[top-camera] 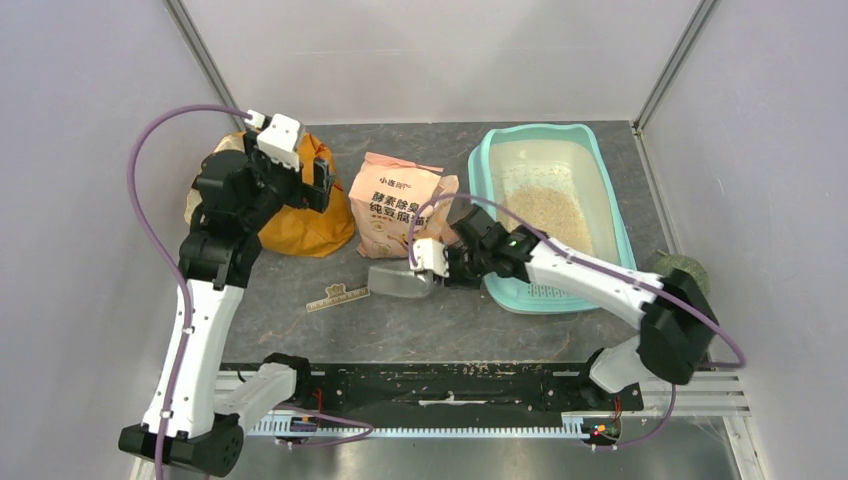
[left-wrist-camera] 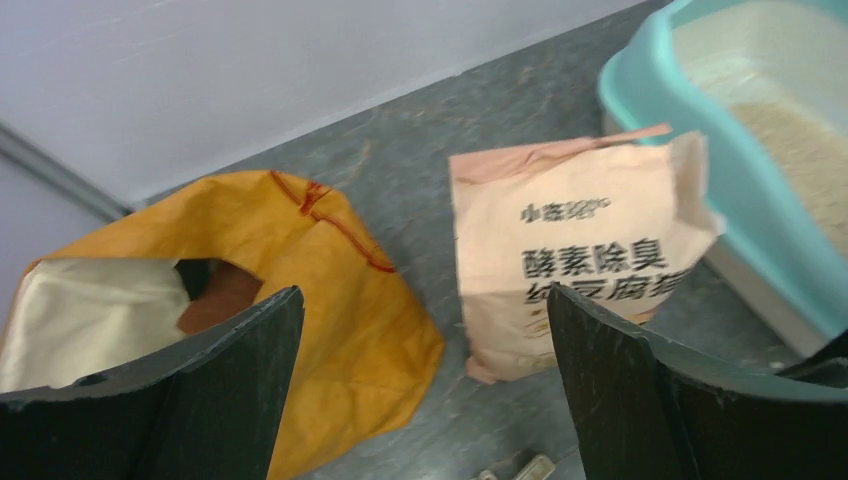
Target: Fill the litter box with clean litter
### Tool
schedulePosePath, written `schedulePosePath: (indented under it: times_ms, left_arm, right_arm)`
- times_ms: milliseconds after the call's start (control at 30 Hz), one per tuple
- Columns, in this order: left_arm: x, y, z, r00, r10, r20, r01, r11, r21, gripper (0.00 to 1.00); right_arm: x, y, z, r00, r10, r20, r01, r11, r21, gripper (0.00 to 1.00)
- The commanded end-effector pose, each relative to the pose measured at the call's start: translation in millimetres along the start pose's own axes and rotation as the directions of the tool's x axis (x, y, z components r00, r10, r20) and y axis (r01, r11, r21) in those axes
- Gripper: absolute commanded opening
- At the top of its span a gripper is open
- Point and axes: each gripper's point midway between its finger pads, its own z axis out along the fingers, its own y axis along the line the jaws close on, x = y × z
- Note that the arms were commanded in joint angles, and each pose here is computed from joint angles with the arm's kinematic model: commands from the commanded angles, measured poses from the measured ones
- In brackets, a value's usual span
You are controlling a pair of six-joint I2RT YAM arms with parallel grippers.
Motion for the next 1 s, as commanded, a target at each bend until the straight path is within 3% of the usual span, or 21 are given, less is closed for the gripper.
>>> schedulePosePath:
  times_ms: [0, 167, 267, 400, 500, 767, 867, 967]
  left_arm:
    - [-50, -45, -18, 0.979, -0.187, 0.08, 0.157, 0.946, 0.285, 0.98]
    - [-79, -95, -30, 0.952, -0.306, 0.003, 0.245, 0.768, 0.591, 0.93]
    - [-86, -111, -31, 0.927, -0.363, -0.092, 0.323, 0.652, 0.686, 0.9]
    - [-79, -115, -20, 0.907, -0.384, -0.172, 0.389, 0.61, 0.69, 0.89]
    - [-60, -119, -8, 0.875, -0.381, -0.298, 0.476, 0.568, 0.672, 0.83]
    - [-21, -130, 9, 0.815, -0.373, -0.443, 0.579, 0.564, 0.589, 0.75]
    - [-12, -140, 13, 0.8, -0.37, -0.473, 0.599, 0.551, 0.581, 0.69]
    - [-9, -151, 17, 0.785, -0.366, -0.5, 0.618, 0.516, 0.593, 0.55]
  right_arm:
    - [-90, -36, -87, 0.966, 0.037, 0.255, -0.087, 0.978, 0.189, 0.0]
    - [-111, -61, -149, 0.945, 0.017, 0.326, -0.133, 0.931, 0.339, 0.0]
    - [-110, -74, -170, 0.952, 0.013, 0.307, -0.142, 0.905, 0.402, 0.0]
    - [-101, -83, -185, 0.968, -0.03, 0.251, -0.097, 0.873, 0.478, 0.0]
    - [-95, -85, -190, 0.975, -0.04, 0.217, -0.078, 0.858, 0.508, 0.0]
    - [-99, -88, -201, 0.974, -0.066, 0.219, -0.063, 0.843, 0.534, 0.0]
    - [-106, -85, -204, 0.967, -0.102, 0.233, -0.037, 0.848, 0.528, 0.0]
    - [-117, -82, -209, 0.953, -0.145, 0.267, -0.018, 0.851, 0.524, 0.0]
